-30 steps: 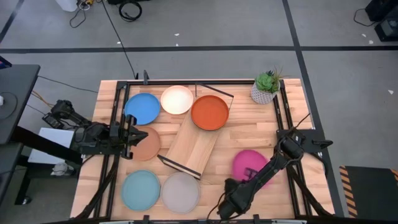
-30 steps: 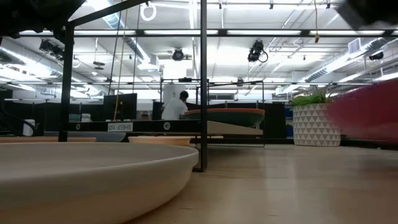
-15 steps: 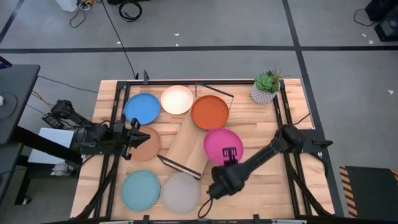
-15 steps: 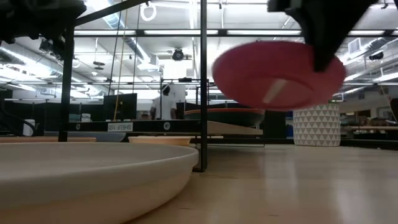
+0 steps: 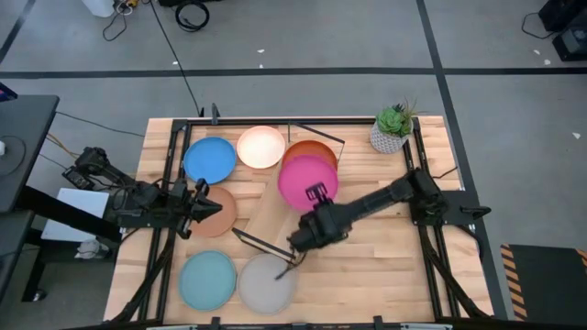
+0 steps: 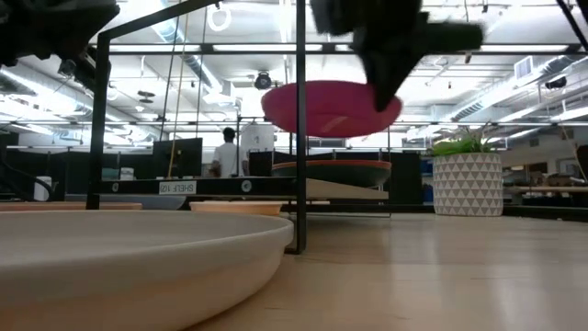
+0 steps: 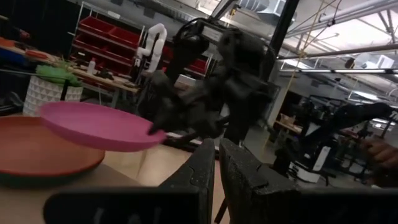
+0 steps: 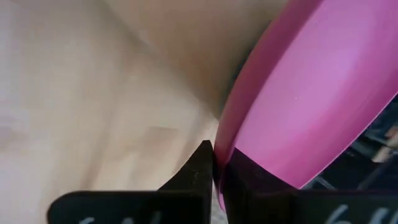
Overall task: Place and stack plates onto a shelf
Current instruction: Stack the pink plate on top of the orange plate on the shelf, then put the white plate on the shelf
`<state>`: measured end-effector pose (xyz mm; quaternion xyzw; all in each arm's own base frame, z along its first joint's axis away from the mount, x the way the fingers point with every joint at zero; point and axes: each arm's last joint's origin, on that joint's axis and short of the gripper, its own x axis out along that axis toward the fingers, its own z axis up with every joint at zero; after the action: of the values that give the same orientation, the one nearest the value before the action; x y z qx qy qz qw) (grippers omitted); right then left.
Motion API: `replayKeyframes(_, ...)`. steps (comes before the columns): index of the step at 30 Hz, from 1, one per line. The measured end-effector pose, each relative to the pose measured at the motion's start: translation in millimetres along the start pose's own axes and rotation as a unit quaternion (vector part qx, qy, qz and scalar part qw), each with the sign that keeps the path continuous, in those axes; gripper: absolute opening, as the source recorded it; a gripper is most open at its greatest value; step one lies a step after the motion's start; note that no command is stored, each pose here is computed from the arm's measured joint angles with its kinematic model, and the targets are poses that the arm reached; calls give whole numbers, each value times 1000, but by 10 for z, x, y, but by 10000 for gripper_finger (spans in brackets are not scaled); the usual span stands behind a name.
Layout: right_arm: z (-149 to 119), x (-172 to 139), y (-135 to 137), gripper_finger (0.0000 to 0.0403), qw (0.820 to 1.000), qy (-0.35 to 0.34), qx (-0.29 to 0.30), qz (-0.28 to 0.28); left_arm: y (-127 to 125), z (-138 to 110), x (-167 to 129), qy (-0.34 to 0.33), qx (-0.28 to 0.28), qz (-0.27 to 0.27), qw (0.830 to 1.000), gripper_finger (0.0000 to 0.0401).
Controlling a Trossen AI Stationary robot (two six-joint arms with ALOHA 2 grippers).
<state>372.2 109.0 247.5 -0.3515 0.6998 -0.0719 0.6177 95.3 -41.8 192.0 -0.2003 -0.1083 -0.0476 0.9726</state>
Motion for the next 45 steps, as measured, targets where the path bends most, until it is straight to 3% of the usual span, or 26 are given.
replayKeyframes(3,-26,152,-215,31,1000,18,0,15,0,2,0,-1,0,0,1000,32)
replayKeyframes(6,-67,302,-411,42,998,34,39,46,-1,5,0,-3,0,-1,1000,32)
replayKeyframes(11,-102,448,-576,70,993,39,69,90,-2,6,0,-3,24,-1,1000,32)
replayKeyframes(15,-100,490,-589,105,994,41,63,82,-2,6,0,-3,26,-1,1000,32)
replayKeyframes(21,-83,466,-590,157,997,42,60,15,-2,7,0,-3,31,-1,1000,32)
replayKeyframes(24,-111,404,-522,170,997,53,60,13,0,0,0,0,32,0,1000,32)
replayKeyframes(30,-226,18,-369,169,992,-2,122,20,6,-21,0,10,38,3,999,32)
replayKeyframes(35,-369,-206,-71,165,983,-34,178,20,11,-34,0,16,41,5,999,32)
replayKeyframes(45,-543,-16,717,164,945,-186,269,9,16,-52,-1,25,102,6,994,32)
